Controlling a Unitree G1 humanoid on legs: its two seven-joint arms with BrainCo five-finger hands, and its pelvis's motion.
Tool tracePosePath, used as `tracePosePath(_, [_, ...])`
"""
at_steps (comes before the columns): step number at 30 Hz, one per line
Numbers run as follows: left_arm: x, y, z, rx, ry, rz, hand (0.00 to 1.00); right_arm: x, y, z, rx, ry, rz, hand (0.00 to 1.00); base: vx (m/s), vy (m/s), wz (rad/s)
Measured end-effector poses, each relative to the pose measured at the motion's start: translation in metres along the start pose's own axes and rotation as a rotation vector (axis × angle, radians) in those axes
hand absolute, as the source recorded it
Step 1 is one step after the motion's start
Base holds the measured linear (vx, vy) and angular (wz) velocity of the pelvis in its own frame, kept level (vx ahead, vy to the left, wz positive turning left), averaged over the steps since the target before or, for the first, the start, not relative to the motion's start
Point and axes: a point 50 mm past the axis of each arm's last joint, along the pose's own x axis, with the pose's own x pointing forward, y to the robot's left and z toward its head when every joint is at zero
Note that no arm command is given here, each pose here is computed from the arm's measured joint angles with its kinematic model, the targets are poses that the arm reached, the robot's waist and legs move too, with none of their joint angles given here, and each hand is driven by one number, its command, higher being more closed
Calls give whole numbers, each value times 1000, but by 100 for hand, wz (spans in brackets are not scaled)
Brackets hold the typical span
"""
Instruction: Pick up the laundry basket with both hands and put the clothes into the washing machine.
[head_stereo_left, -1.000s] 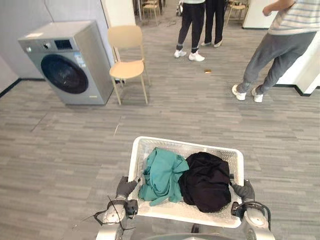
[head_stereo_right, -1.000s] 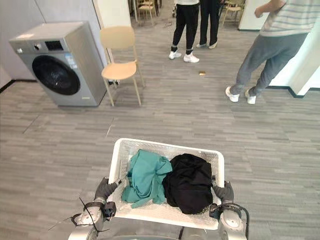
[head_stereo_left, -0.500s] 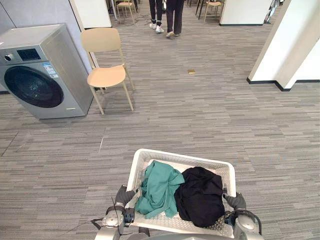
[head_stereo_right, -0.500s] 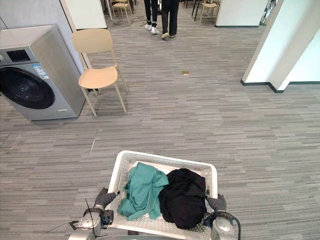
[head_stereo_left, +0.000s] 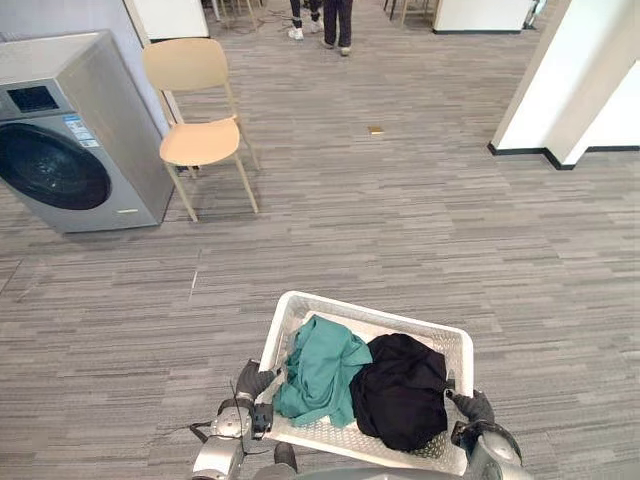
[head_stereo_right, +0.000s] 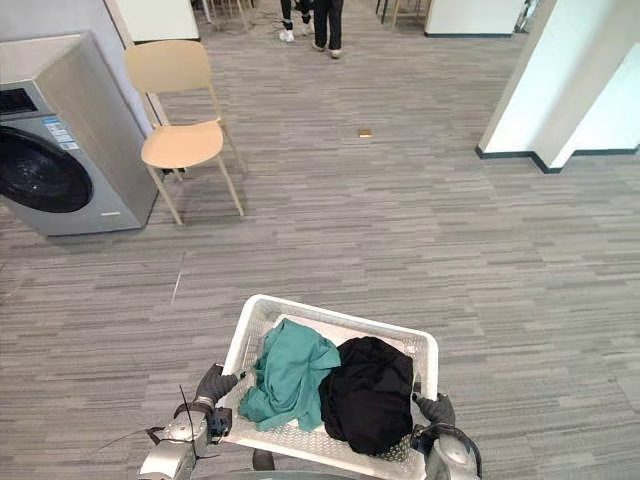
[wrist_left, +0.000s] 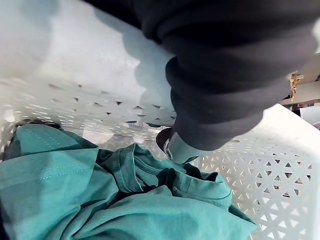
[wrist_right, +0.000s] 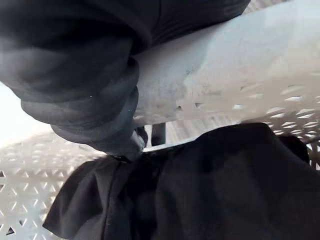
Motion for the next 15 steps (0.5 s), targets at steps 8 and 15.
tracePosePath(8, [4, -18, 20, -17, -76, -40, 100, 0, -15, 13, 39, -70, -24, 100, 132, 101, 43])
tracePosePath(15, [3, -15, 43, -23, -192, -50, 100, -5, -13, 29, 114, -176, 15, 100, 267, 44, 109])
